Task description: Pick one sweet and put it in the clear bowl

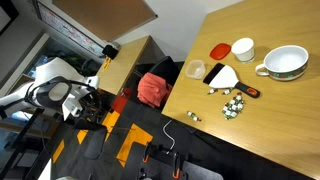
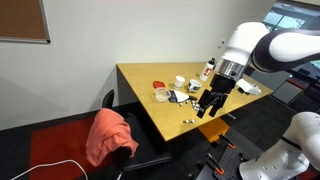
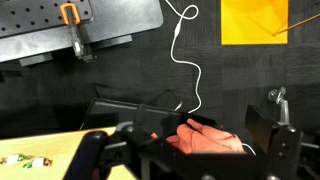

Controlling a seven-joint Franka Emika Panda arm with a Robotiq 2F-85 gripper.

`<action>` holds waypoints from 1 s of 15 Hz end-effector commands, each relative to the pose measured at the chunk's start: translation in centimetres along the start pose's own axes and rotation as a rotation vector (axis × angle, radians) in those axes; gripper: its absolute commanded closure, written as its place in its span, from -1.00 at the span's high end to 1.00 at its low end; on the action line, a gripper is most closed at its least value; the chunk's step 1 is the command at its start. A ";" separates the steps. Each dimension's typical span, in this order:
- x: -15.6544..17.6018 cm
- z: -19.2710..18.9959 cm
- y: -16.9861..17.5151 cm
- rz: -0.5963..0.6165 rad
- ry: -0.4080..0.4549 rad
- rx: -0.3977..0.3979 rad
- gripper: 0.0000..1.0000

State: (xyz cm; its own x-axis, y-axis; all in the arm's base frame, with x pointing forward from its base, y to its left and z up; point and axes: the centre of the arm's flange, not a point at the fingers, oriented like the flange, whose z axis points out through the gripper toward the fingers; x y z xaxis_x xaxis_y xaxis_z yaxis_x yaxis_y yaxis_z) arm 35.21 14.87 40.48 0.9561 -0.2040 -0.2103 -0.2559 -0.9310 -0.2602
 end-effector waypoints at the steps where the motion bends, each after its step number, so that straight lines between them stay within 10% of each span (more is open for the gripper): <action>1: 0.0 0.0 0.0 0.000 0.000 0.000 1.00; 8: 0.0 0.0 0.0 0.000 0.000 0.000 1.00; 15: 1.7 0.7 5.5 0.231 0.184 -0.030 1.00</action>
State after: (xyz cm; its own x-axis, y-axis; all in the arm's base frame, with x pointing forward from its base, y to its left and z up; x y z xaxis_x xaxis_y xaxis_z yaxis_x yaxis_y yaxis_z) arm 36.22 11.86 39.38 0.9277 -0.3426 -0.1486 -0.3692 -0.9011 -0.2275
